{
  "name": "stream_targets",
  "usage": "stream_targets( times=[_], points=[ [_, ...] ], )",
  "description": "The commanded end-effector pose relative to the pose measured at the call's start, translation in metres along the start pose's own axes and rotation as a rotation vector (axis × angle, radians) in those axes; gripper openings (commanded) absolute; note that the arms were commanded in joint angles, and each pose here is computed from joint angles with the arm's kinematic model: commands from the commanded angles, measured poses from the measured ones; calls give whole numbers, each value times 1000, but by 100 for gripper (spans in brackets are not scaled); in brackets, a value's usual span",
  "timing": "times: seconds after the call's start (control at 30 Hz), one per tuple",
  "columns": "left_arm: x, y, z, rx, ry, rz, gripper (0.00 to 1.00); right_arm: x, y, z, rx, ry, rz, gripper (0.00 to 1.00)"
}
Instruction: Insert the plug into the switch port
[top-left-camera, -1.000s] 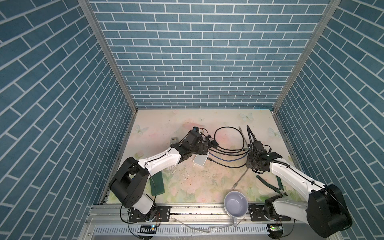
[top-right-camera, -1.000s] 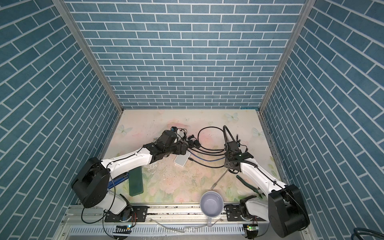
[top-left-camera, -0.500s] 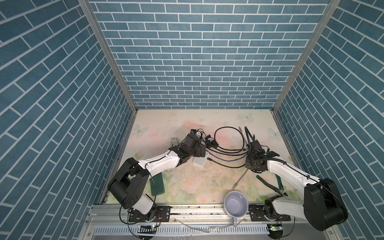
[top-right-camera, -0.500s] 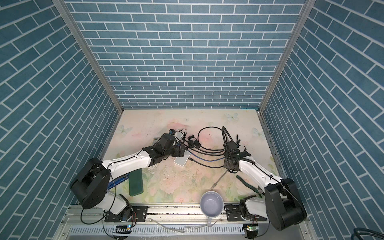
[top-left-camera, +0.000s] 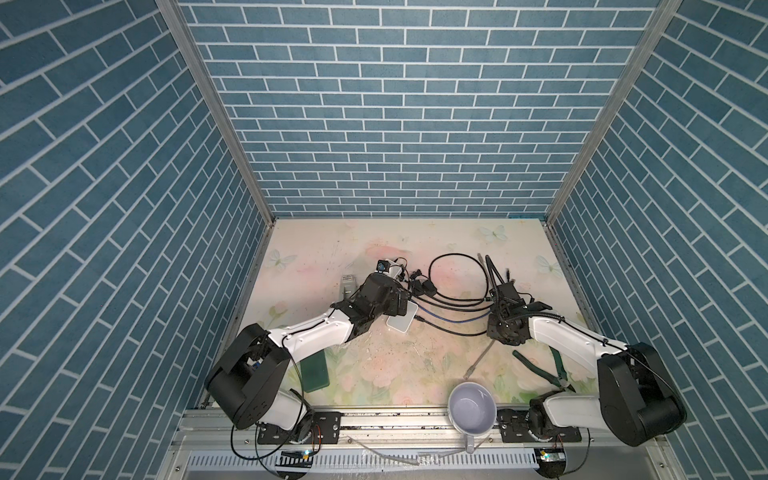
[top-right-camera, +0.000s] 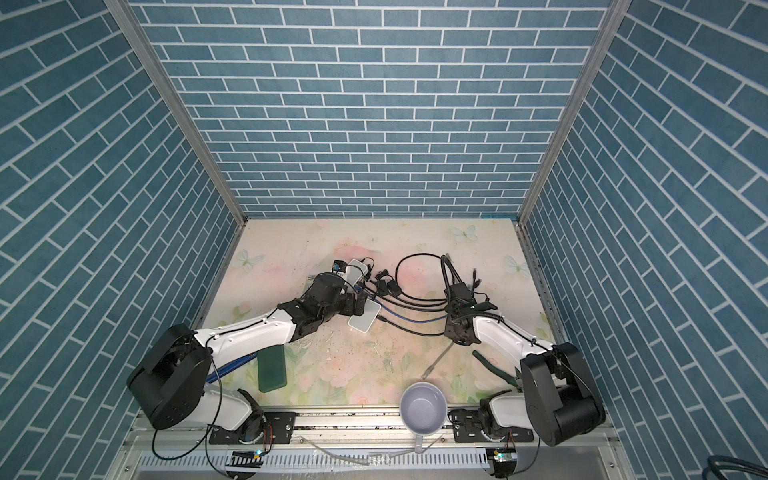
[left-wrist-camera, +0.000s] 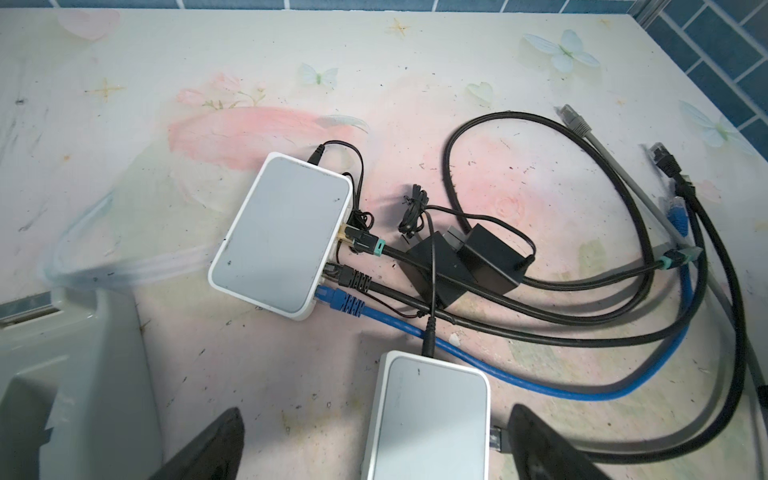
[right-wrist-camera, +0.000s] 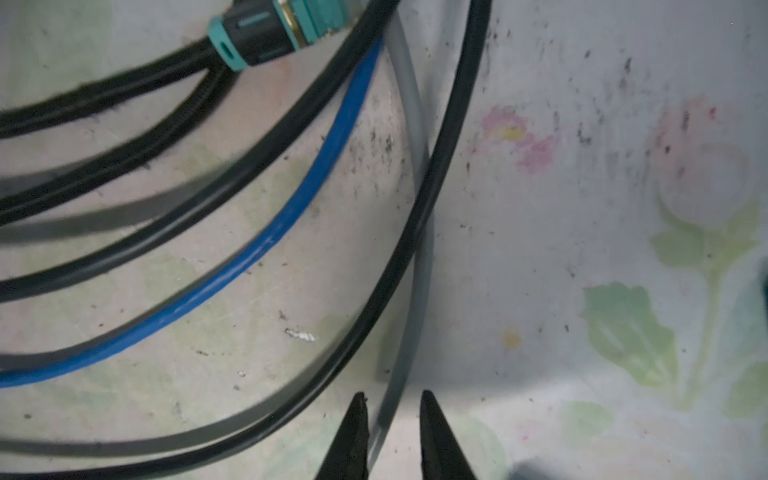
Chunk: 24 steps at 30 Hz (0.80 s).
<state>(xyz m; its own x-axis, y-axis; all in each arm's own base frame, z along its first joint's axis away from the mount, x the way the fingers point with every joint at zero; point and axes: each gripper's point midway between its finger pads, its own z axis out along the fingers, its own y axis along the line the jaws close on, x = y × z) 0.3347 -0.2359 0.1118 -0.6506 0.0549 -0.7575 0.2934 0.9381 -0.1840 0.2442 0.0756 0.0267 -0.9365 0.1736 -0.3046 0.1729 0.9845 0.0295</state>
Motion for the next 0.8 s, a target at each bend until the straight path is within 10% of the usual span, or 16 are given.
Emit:
stream_targets(
  times=[0.0,0.47,0.77],
  points=[
    [-10,2,-5,-21,-30,7,100,11,-4,8,22,31,40,22],
    [-17,15,-14,-79,-92,22,100,5,1,11,15,16,90,8],
    [-10,-19,-5,99,-56,139,100,-24,15,-18,-44,-54,210,1]
  ],
)
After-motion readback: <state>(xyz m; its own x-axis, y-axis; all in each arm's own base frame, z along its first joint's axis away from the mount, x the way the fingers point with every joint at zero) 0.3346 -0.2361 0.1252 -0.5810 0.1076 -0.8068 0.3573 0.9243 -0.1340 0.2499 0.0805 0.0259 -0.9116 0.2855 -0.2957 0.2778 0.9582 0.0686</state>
